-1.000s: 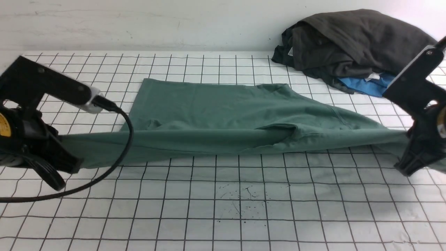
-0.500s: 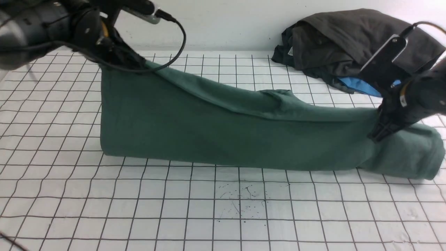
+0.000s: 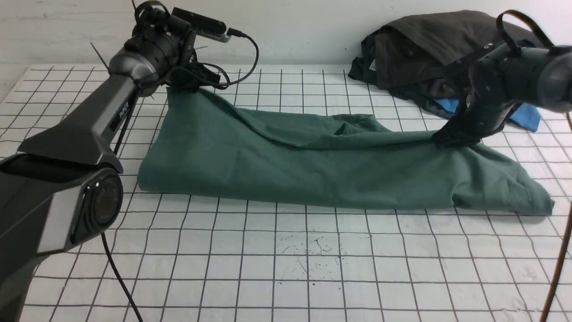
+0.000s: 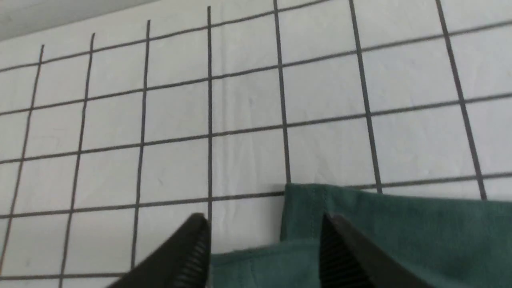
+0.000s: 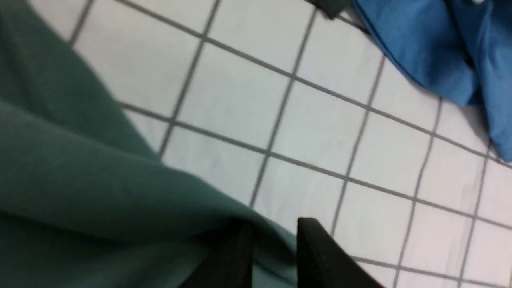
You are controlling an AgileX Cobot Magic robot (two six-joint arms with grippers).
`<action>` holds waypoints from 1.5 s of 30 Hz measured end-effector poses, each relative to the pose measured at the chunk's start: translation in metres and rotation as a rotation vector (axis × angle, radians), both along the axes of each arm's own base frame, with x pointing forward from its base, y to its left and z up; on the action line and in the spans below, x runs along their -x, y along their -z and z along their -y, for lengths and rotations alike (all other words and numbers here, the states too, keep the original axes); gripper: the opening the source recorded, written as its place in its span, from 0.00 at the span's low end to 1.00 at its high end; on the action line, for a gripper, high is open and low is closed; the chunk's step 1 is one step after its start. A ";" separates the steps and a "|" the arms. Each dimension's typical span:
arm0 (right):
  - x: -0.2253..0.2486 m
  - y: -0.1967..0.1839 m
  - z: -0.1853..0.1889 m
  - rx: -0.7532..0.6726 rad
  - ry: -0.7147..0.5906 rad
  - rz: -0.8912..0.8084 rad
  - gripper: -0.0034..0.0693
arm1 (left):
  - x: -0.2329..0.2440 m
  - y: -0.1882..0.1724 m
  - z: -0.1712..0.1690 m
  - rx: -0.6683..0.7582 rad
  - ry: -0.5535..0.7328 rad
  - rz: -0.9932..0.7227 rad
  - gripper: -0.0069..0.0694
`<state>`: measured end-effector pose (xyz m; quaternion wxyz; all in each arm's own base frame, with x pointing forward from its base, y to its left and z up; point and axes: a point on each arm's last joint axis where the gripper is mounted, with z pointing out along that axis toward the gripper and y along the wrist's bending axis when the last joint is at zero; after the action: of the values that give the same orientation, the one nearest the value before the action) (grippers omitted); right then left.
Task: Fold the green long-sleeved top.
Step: Use both arms to drag the lower edge of the fabric forward and fold it over the upper edge, then use the right arm to clamp the right edge of the fabric
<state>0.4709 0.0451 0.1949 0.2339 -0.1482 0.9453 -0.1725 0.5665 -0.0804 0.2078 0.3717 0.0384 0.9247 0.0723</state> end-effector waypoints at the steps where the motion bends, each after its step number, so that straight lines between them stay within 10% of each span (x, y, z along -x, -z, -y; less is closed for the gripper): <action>1: -0.002 -0.007 0.002 -0.001 0.041 0.007 0.36 | 0.000 -0.006 -0.006 0.034 -0.016 0.003 0.64; 7: -0.001 -0.038 -0.015 -0.042 0.028 0.005 0.38 | 0.010 -0.039 -0.025 0.080 -0.005 -0.030 0.74; 13: 0.009 -0.027 -0.106 -0.351 -0.395 -0.076 0.10 | 0.032 -0.051 -0.010 0.130 0.231 -0.213 0.53; 19: -0.006 0.034 -0.137 -0.428 -0.527 -0.041 0.03 | 0.034 -0.047 0.003 0.214 0.321 -0.240 0.28; 29: -0.069 0.002 -0.061 -0.516 -0.096 0.292 0.03 | 0.036 -0.046 0.011 0.215 0.344 -0.246 0.12; 39: -0.019 -0.117 -0.020 -0.345 -0.069 0.067 0.03 | 0.079 -0.098 0.004 0.201 0.336 -0.276 0.12; 45: 0.028 -0.084 0.020 -0.380 0.049 -0.147 0.03 | 0.164 -0.119 -0.008 0.162 0.382 -0.401 0.12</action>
<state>0.4428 0.0252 0.2792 0.1837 -0.0905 0.9787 0.0148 0.4026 -0.0725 0.3272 0.1902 0.1959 0.9585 -0.0821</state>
